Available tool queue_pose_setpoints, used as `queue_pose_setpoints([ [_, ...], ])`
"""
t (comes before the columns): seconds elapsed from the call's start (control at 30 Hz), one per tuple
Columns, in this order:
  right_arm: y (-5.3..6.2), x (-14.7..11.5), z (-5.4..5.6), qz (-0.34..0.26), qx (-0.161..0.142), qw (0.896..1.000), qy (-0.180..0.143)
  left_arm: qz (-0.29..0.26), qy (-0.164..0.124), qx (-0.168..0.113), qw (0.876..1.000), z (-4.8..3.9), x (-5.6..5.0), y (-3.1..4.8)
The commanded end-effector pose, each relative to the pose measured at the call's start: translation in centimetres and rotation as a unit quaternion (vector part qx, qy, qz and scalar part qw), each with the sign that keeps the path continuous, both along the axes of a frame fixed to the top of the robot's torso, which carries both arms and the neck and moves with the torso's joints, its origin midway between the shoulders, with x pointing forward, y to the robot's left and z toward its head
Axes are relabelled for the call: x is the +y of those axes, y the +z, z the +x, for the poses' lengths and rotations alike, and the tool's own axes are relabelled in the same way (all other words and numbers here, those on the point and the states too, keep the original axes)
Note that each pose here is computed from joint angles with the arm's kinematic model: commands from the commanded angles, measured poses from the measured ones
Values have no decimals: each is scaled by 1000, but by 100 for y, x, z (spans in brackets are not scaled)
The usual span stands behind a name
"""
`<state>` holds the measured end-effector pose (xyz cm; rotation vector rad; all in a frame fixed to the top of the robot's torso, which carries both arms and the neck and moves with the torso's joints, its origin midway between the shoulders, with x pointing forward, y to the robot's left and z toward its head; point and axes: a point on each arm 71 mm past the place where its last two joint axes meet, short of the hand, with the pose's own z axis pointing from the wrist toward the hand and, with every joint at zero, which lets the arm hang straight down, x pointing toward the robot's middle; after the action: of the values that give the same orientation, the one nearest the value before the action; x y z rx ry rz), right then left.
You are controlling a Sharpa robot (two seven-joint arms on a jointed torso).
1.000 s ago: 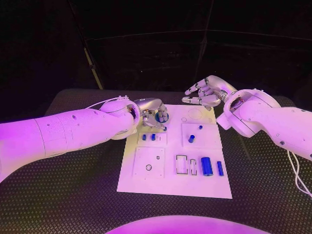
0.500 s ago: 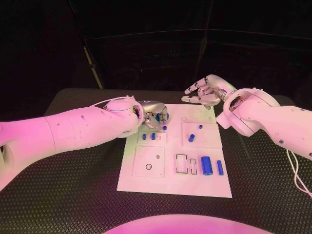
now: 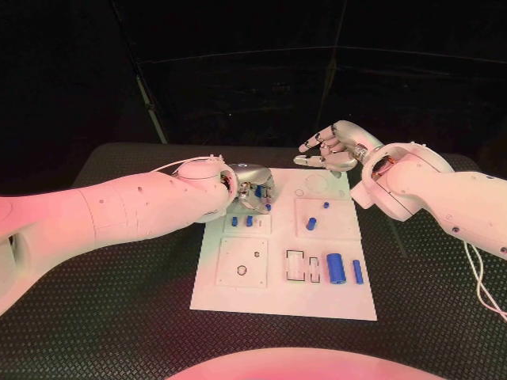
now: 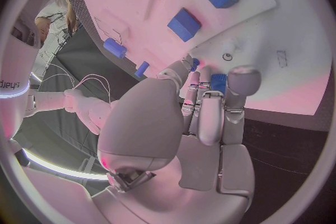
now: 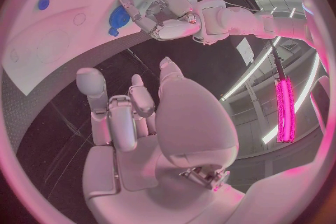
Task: Assemble the parts on the task board
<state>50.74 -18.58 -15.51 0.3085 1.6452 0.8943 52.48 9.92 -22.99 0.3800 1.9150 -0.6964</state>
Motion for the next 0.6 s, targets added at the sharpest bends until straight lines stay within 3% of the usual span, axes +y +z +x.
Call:
queue_pose_setpoints([
  [0.03,15,16,-1,2,-2,1000,5,10,0,3,1000,6,-17,-15],
  [0.6,15,36,-2,3,-2,1000,7,43,13,30,999,12,-69,-76],
])
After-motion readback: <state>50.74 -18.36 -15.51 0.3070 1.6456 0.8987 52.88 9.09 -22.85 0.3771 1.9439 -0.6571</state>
